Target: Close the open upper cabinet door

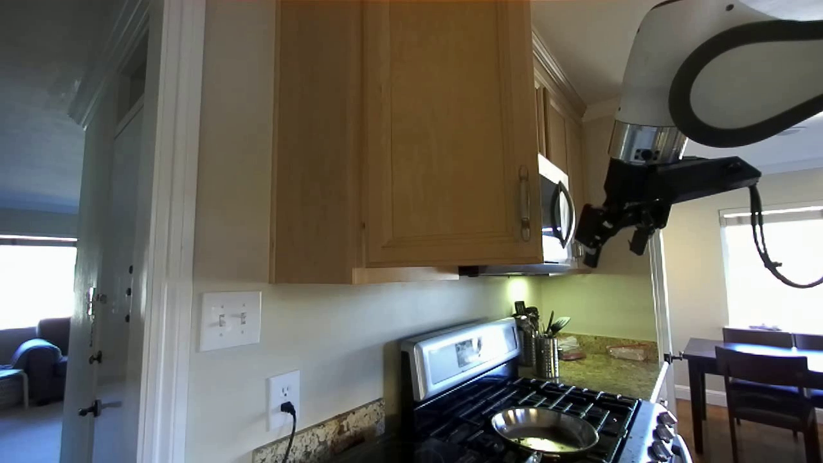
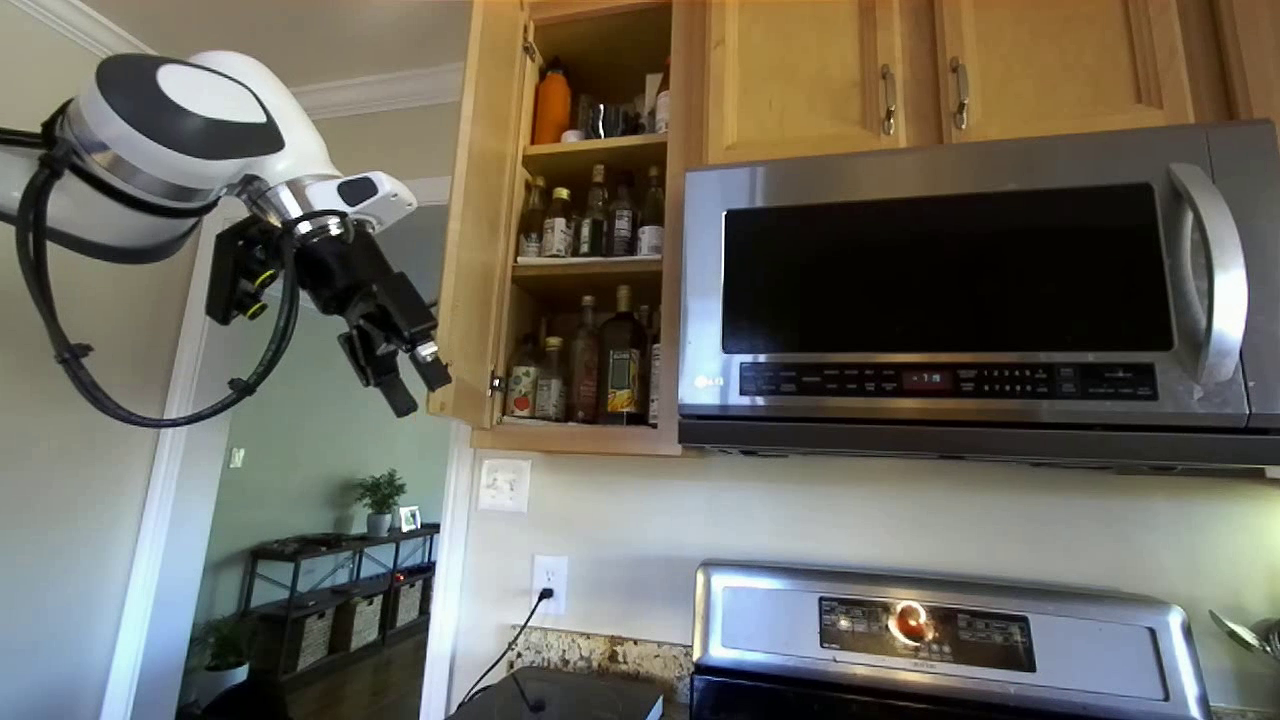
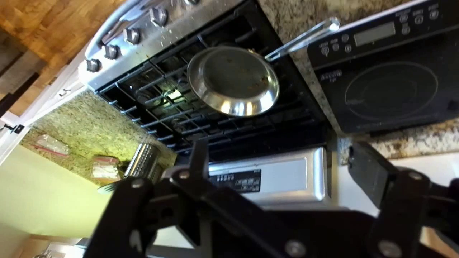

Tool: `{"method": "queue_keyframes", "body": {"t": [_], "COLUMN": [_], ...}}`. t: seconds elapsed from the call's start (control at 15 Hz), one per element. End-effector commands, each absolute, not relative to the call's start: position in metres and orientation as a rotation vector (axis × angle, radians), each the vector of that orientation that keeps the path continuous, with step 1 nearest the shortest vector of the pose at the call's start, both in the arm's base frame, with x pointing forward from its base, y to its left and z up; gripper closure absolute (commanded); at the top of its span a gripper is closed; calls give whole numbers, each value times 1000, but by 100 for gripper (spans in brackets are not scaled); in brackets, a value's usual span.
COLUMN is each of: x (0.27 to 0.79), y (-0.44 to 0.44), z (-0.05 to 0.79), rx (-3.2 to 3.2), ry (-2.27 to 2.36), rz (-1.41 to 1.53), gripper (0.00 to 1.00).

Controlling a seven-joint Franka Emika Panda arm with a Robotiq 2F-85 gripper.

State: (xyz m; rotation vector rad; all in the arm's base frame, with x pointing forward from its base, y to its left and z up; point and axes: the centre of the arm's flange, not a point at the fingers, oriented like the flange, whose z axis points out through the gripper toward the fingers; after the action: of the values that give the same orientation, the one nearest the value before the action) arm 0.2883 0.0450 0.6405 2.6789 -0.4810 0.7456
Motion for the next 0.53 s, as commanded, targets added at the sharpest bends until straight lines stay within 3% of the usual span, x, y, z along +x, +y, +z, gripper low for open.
{"method": "queue_keyframes", "body": {"t": [0.0, 0.13, 0.2, 0.33, 0.47], "x": [263, 256, 256, 259, 266], "y": [66, 84, 96, 117, 134], "z": [630, 628, 629, 636, 650], "rx": [2725, 2757, 2769, 2777, 2802], "ry": [-262, -158, -123, -97, -75], "rz": [565, 543, 575, 672, 774], "gripper": [0, 1, 25, 30, 45]}}
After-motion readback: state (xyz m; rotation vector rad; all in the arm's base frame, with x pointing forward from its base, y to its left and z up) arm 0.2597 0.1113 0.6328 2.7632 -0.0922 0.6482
